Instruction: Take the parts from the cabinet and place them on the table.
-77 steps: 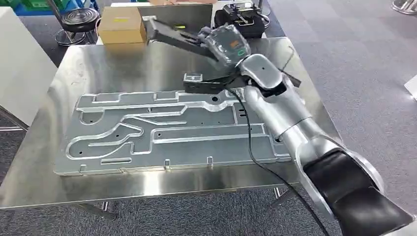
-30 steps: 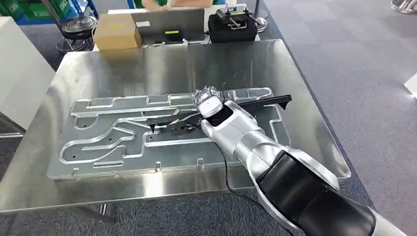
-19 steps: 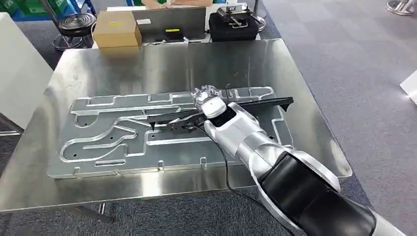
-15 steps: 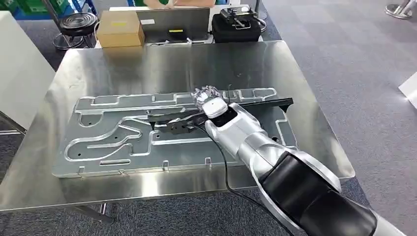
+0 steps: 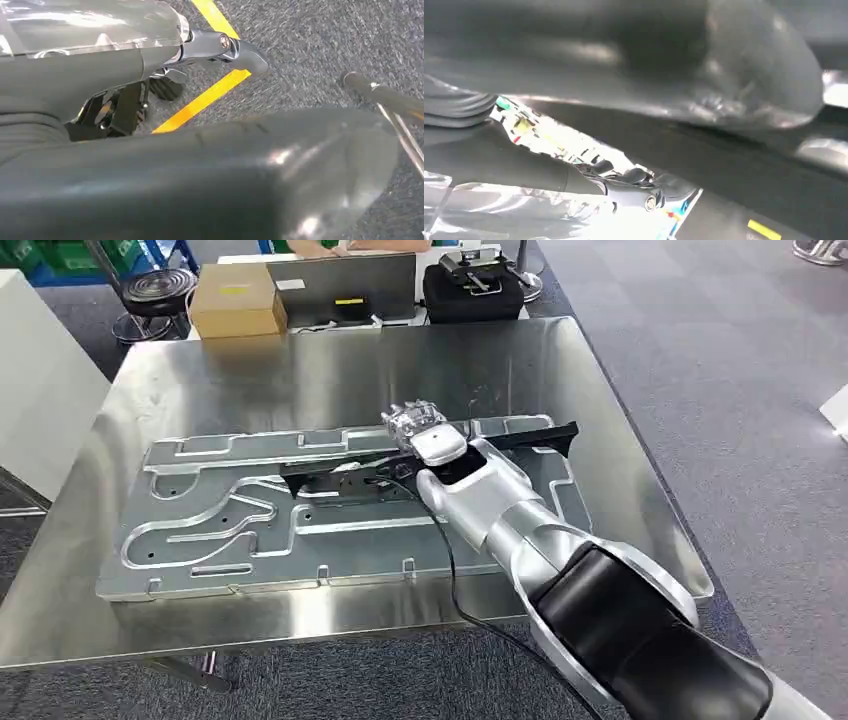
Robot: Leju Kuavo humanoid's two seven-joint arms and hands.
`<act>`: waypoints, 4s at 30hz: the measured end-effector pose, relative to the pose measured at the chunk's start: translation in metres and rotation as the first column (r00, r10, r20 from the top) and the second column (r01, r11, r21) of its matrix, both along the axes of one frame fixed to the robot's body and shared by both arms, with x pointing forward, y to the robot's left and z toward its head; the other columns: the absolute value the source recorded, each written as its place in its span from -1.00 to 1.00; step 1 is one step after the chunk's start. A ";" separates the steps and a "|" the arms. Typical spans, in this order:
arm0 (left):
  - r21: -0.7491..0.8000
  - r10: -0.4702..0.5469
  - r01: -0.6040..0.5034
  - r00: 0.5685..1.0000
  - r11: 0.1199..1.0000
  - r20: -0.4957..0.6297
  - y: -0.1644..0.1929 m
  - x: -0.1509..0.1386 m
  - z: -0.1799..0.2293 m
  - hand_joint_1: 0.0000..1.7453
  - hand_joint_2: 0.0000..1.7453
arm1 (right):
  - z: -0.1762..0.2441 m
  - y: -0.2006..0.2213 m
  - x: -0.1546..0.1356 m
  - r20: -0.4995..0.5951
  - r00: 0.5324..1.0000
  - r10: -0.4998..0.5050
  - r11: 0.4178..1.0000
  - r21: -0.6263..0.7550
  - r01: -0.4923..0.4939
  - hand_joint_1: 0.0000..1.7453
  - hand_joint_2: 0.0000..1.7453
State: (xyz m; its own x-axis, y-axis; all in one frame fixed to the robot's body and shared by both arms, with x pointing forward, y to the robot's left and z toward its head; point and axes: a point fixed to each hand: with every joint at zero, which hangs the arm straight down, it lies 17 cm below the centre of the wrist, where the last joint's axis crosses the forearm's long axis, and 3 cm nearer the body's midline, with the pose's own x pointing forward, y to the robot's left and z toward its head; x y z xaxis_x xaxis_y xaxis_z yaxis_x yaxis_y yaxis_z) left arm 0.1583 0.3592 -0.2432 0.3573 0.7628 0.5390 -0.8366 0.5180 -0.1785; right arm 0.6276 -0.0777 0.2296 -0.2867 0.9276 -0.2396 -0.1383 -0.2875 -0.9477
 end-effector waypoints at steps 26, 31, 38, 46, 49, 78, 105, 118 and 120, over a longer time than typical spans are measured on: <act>0.007 0.013 -0.013 1.000 1.000 -0.005 0.001 -0.003 0.000 -1.00 -1.00 | 0.078 0.037 0.005 0.126 0.989 0.083 0.993 0.074 -0.093 -1.00 -1.00; 0.012 0.014 -0.014 1.000 1.000 -0.002 0.003 -0.003 0.000 -1.00 -1.00 | 0.084 0.041 0.005 0.127 0.988 0.087 0.989 0.106 -0.101 -1.00 -1.00; 0.011 0.023 -0.023 1.000 1.000 -0.004 0.004 -0.006 -0.001 -1.00 -1.00 | 0.126 0.050 0.001 0.300 0.945 0.129 0.869 0.425 -0.254 -1.00 -1.00; 0.018 0.045 -0.045 0.999 0.999 0.009 0.007 -0.018 0.000 -1.00 -1.00 | 0.229 -0.117 -0.099 0.769 0.620 -0.156 0.519 0.598 -0.611 -1.00 -1.00; 0.026 0.048 -0.048 0.999 0.998 0.021 0.010 -0.017 0.001 -1.00 -1.00 | 0.231 -0.193 -0.184 0.859 0.433 -0.274 0.472 0.513 -0.717 -1.00 -1.00; 0.040 0.084 -0.083 0.996 0.996 -0.006 0.023 -0.030 -0.001 -1.00 -1.00 | 0.054 -0.329 -0.351 0.619 0.610 -0.495 0.467 0.781 -0.414 -1.00 -1.00; 0.038 0.075 -0.076 0.997 0.996 0.008 0.023 -0.032 0.000 -1.00 -1.00 | -0.430 -0.395 -0.492 -0.539 0.259 -0.801 -0.154 0.605 0.781 -1.00 -1.00; 0.020 0.087 -0.087 0.996 0.996 -0.009 0.016 -0.030 -0.003 -1.00 -1.00 | -0.486 -0.304 -0.504 -0.807 0.180 -0.562 -0.134 0.304 0.943 -1.00 -1.00; 0.020 0.090 -0.090 0.996 0.996 -0.011 0.015 -0.029 -0.003 -1.00 -1.00 | -0.488 -0.297 -0.503 -0.822 0.183 -0.539 -0.125 0.293 0.948 -1.00 -1.00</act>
State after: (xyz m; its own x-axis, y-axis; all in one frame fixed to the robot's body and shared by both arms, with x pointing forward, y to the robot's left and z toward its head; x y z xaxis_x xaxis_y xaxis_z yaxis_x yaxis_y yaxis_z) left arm 0.1296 0.3746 -0.2458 0.2944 0.7813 0.5504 -0.8819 0.4439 -0.1585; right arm 0.1248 -0.3743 -0.2582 0.8893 0.2383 0.3902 -0.0510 0.8998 -0.4333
